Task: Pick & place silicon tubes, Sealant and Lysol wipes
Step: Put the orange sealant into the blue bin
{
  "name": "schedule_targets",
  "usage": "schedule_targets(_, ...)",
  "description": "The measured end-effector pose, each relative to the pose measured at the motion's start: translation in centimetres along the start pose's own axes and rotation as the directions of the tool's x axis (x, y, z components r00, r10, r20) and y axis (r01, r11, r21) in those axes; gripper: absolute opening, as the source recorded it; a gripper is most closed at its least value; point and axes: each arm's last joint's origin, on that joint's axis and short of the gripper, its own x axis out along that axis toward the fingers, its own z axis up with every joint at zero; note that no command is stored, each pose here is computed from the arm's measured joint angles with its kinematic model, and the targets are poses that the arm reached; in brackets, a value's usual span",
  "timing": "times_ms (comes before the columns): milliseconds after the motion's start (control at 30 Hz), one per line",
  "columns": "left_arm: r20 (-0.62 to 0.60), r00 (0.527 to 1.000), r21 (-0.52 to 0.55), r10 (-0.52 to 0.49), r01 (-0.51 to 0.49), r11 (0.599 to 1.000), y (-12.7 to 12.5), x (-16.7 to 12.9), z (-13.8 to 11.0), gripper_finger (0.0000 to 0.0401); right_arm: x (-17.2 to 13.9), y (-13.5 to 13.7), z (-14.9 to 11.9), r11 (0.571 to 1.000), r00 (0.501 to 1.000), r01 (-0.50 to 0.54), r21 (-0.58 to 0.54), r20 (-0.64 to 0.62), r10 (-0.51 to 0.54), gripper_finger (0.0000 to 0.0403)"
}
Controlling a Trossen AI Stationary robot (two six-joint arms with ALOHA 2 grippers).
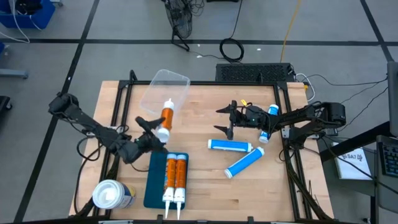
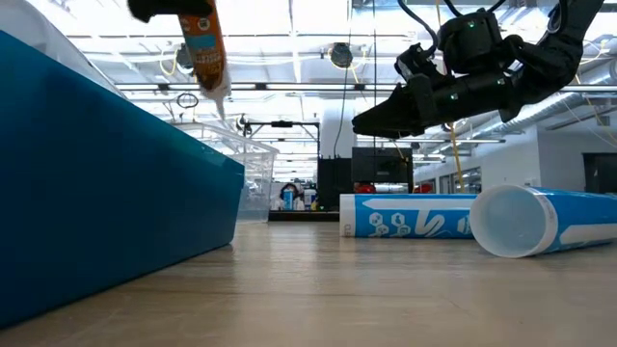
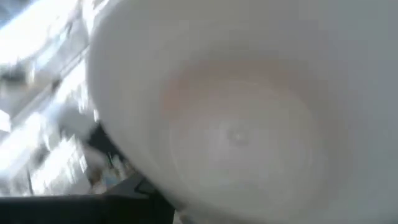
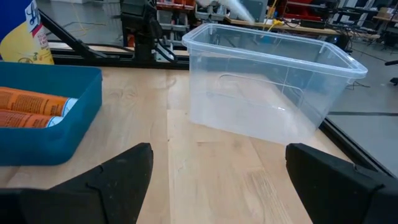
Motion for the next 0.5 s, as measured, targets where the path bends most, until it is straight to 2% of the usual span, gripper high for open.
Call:
schedule_targets(133, -0.008, 1.000, -0.170, 0.030, -0.031, 0.985, 1.5, -0.6, 0.2, 0.0207, 0.0, 0.0, 0.0, 1.000, 1.000, 0.000, 0.019, 0.004, 0.000, 0.0345)
schedule_targets(200, 0.012, 1.000, -0.295, 0.026, -0.021, 0.955, 2.7, -1.1, 0.7, 0.0207, 0.0, 0.0, 0.1, 1.000, 1.000, 0.000, 0.027, 0.007, 0.000, 0.0345)
schedule_targets(267, 0.029, 0.999, -0.455, 0.025, -0.009, 0.891, 4.4, -1.6, 1.2, 0.0207, 0.0, -0.1, 0.1, 1.000, 1.000, 0.011, 0.027, 0.014, -0.011, 0.0345)
schedule_targets(333, 0.048, 0.999, -0.569, 0.018, 0.012, 0.822, 6.0, -2.2, 1.6, 0.0207, 0.0, -0.3, 0.2, 0.998, 0.998, 0.061, 0.028, 0.019, -0.061, 0.0345)
schedule_targets(433, 0.085, 0.996, -0.665, -0.015, 0.068, 0.743, 8.0, -3.3, 2.1, 0.0207, 0.0, -0.6, 0.2, 0.986, 0.986, 0.165, 0.033, 0.013, -0.166, 0.0345)
schedule_targets(500, 0.134, 0.989, -0.727, -0.058, 0.138, 0.672, 9.4, -4.0, 2.6, 0.0207, -0.1, -0.7, 0.2, 0.977, 0.977, 0.212, 0.034, 0.006, -0.212, 0.0345)
